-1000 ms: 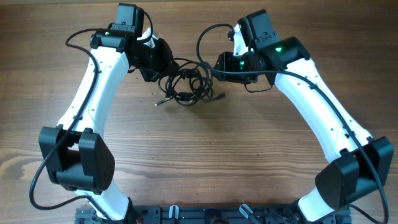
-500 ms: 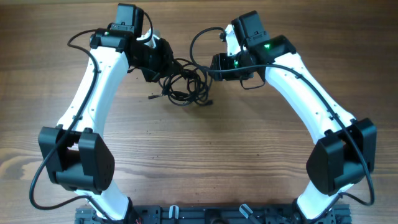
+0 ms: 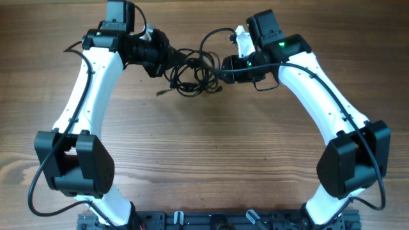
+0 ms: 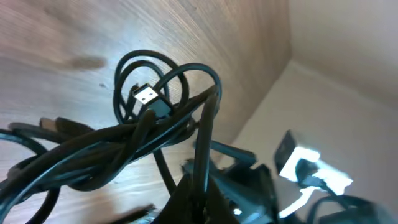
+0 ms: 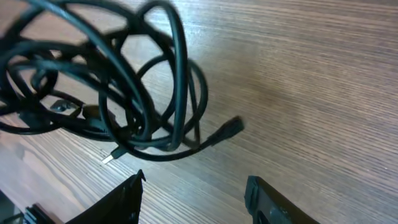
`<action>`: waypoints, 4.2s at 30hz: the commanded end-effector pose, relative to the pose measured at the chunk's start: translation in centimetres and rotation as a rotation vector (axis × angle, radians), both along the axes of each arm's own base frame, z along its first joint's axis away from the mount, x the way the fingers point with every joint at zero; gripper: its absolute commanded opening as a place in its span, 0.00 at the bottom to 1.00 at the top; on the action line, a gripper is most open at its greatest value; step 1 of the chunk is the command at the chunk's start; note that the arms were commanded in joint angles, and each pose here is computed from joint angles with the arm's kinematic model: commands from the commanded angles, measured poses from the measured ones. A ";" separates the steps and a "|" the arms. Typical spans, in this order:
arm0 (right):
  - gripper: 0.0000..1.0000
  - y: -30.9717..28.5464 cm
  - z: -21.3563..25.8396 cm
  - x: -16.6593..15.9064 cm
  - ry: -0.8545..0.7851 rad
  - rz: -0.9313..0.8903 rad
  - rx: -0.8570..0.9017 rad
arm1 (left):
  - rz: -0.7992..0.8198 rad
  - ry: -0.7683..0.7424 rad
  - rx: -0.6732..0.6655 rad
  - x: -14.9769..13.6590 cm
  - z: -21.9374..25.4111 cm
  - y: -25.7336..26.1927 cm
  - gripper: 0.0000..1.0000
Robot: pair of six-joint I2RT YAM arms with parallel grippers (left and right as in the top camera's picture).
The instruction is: Untangle cables
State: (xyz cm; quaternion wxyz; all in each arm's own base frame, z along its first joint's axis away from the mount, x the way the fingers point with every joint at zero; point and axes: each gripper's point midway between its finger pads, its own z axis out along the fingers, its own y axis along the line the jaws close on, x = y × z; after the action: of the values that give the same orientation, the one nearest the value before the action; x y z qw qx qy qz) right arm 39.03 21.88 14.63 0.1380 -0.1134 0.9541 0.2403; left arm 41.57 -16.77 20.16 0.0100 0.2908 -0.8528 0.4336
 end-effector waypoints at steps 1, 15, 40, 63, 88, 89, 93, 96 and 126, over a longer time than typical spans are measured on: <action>0.55 0.1 -1.2 -0.5 0.023 0.052 -0.008 | 0.066 0.115 -0.128 -0.5 2.3 -1.1 0.04; 0.55 -0.8 -1.7 0.0 0.016 0.005 -0.059 | 0.165 0.508 -0.388 -2.4 5.3 -3.0 0.04; 0.61 -9.5 -2.7 0.9 0.156 -0.259 -0.101 | -0.156 -0.032 0.714 -1.6 -14.8 -1.6 0.40; 0.56 0.9 3.0 -0.4 -0.068 0.239 0.214 | -0.373 -0.092 -0.127 -3.3 -5.4 -4.9 0.04; 0.75 2.4 14.5 0.1 -0.568 0.489 0.095 | -0.583 -0.231 -0.392 -7.9 -1.5 -6.3 0.04; 0.77 2.5 14.3 0.0 -0.572 0.513 0.090 | -0.597 -0.236 -0.391 -8.3 -1.6 -6.2 0.04; 0.78 4.0 13.1 -1.4 -0.583 0.635 0.061 | -0.646 -0.287 -0.379 -9.2 -1.7 -6.0 0.04; 0.72 4.8 10.9 -1.9 -0.536 0.673 0.016 | -0.668 -0.297 -0.346 -9.4 -2.3 -5.8 0.04; 0.04 -11.4 12.3 1.5 -0.091 -0.346 0.101 | -0.415 -0.355 -0.263 -1.0 -2.4 -2.4 0.04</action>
State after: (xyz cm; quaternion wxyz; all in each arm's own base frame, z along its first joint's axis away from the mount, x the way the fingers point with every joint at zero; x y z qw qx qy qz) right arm 40.20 10.94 28.17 0.2338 0.0594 0.9314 0.2726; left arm 39.38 -21.36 15.53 -0.0107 0.0044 -0.8622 0.5065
